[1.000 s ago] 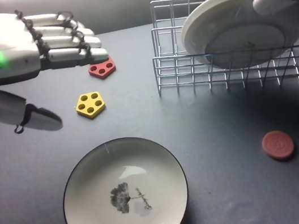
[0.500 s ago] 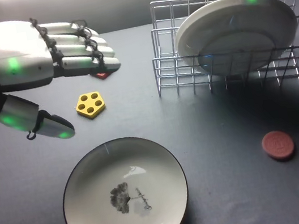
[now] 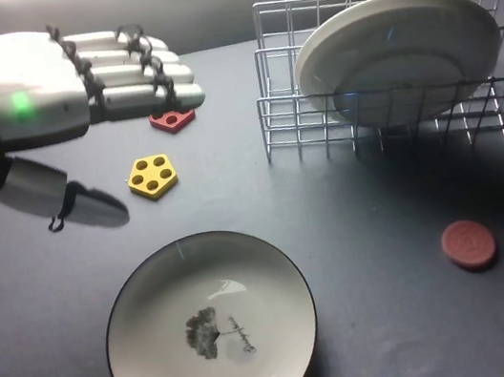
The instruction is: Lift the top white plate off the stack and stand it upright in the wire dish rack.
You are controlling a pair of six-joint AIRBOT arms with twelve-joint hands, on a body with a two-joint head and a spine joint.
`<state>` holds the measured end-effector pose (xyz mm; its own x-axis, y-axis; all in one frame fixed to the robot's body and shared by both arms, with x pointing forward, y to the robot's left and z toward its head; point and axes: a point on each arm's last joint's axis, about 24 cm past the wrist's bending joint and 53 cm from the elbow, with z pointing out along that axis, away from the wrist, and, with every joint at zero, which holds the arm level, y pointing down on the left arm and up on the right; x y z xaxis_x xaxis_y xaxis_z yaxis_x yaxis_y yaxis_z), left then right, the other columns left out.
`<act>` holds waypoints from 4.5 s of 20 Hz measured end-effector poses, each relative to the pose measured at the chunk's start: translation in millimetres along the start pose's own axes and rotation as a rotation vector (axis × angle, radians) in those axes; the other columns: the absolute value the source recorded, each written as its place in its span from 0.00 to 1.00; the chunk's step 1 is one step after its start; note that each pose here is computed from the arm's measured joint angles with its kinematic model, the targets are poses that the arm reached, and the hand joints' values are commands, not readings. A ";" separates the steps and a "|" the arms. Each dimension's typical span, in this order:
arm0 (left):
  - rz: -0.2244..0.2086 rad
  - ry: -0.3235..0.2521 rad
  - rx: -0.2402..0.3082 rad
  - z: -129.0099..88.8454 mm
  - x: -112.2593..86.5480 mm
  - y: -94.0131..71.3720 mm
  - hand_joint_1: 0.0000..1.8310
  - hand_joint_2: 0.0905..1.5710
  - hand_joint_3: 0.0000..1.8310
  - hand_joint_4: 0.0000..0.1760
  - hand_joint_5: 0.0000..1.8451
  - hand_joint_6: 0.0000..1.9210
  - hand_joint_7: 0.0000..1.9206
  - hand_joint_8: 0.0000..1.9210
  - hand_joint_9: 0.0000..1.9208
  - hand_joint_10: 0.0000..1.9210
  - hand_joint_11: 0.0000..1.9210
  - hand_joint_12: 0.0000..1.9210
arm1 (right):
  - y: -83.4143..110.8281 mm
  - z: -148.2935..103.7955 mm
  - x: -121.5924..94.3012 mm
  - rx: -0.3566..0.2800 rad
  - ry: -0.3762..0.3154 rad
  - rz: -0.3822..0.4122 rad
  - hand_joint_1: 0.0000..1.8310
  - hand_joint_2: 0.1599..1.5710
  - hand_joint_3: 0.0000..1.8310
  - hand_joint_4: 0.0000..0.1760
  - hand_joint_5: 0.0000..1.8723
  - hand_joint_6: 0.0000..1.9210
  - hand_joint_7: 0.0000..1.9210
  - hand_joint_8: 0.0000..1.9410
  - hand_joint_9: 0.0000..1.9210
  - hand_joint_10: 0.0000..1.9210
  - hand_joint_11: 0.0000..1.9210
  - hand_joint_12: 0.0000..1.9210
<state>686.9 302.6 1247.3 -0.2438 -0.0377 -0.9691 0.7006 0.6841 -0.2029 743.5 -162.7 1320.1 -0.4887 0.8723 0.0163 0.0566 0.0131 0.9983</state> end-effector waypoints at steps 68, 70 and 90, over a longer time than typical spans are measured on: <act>0.009 0.011 0.141 38.4 14.1 -34.3 0.18 0.68 0.00 0.00 0.01 0.00 0.01 0.00 0.02 0.00 0.00 0.05 | 117.0 -72.0 105.4 -0.285 0.302 -0.639 0.39 0.60 0.00 0.08 0.14 0.00 0.14 0.00 0.12 0.00 0.00 0.33; 0.019 0.051 0.133 36.3 25.4 -30.7 0.19 0.68 0.00 0.00 0.02 0.00 0.03 0.00 0.03 0.00 0.00 0.09 | 119.5 -72.0 104.3 -0.292 0.295 -0.633 0.39 0.59 0.00 0.05 0.13 0.00 0.14 0.00 0.12 0.00 0.00 0.37; -0.050 -0.011 0.036 19.0 4.3 6.3 0.18 0.67 0.00 0.00 0.01 0.00 0.02 0.00 0.02 0.01 0.01 0.01 | 147.1 -93.2 126.6 -0.385 0.390 -0.503 0.35 0.61 0.00 0.14 0.12 0.00 0.12 0.00 0.11 0.00 0.01 0.29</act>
<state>703.0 292.9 1239.1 -0.2716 -0.0793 -0.9591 0.7114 0.6546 -0.2556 608.8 -95.8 1474.2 -0.6527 0.5682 -0.5012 -0.5298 0.1306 0.8380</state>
